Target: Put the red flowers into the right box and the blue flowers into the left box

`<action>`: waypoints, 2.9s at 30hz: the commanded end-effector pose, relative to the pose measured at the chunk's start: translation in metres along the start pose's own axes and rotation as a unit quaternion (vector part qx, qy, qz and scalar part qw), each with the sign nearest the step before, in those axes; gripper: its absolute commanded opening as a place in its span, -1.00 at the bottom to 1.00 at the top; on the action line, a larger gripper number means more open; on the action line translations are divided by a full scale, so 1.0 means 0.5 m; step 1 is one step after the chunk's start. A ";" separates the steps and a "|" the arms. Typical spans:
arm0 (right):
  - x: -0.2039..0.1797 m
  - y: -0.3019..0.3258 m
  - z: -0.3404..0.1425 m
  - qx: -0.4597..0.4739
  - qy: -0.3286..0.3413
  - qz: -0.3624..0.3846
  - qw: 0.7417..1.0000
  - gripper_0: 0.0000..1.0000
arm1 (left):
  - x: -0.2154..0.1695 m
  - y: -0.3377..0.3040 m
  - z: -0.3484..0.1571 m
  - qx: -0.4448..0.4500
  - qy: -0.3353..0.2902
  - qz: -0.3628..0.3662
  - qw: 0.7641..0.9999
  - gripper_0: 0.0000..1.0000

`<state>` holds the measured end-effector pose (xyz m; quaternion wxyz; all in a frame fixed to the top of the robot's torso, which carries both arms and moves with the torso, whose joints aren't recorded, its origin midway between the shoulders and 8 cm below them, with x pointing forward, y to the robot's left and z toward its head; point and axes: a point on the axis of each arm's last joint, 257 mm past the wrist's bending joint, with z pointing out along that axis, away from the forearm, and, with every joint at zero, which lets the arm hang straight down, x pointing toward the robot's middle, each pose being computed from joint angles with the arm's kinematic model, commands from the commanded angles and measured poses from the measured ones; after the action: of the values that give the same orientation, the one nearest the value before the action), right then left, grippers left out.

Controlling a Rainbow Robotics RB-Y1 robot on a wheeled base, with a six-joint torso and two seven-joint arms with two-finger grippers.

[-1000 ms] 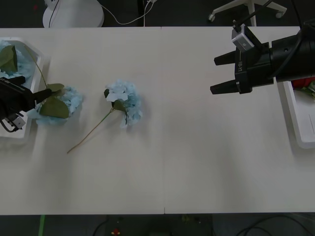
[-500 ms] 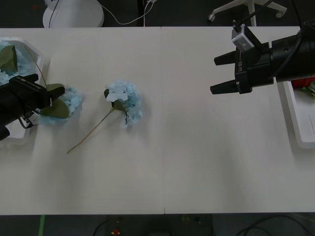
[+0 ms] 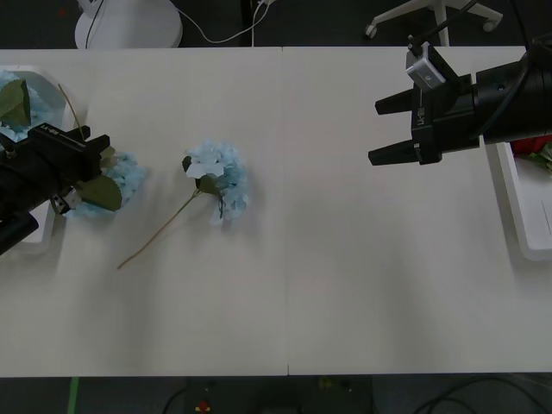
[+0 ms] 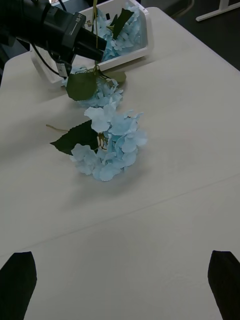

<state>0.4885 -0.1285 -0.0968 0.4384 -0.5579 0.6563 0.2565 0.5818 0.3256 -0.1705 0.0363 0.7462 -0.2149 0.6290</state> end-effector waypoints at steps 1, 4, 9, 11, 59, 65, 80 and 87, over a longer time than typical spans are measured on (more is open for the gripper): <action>-0.062 0.001 -0.003 -0.001 -0.020 -0.045 0.999 0.99 | 0.078 -0.003 0.016 0.006 0.034 0.042 0.999 -1.00; -0.062 0.001 -0.003 -0.001 -0.020 -0.045 0.999 0.98 | 0.082 -0.012 0.013 0.011 0.036 0.044 0.998 -1.00; -0.062 0.001 -0.003 -0.001 -0.020 -0.045 0.999 0.98 | 0.107 -0.020 0.007 0.003 0.046 0.030 0.998 -1.00; -0.062 0.001 -0.003 -0.001 -0.020 -0.045 0.999 0.99 | 0.124 -0.020 0.004 -0.006 0.056 -0.014 0.998 -1.00; -0.062 0.001 -0.003 -0.001 -0.020 -0.045 0.999 0.99 | 0.192 -0.292 -0.127 0.017 0.086 -0.994 -0.072 -1.00; -0.062 0.001 -0.003 -0.001 -0.020 -0.045 0.999 0.99 | 0.151 -0.332 -0.198 0.119 0.107 -0.983 -0.089 -1.00; -0.062 0.001 -0.003 -0.001 -0.020 -0.045 0.999 0.98 | -0.006 -0.505 -0.409 0.339 0.261 -0.904 -0.020 -1.00; -0.062 0.001 -0.003 -0.001 -0.020 -0.045 0.999 0.99 | -0.073 -0.546 -0.435 0.388 0.288 -0.875 -0.017 -1.00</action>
<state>0.4883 -0.1284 -0.0968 0.4383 -0.5582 0.6561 0.2566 0.4686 0.6377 -0.1316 -0.3236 -0.0131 -0.9179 -0.2292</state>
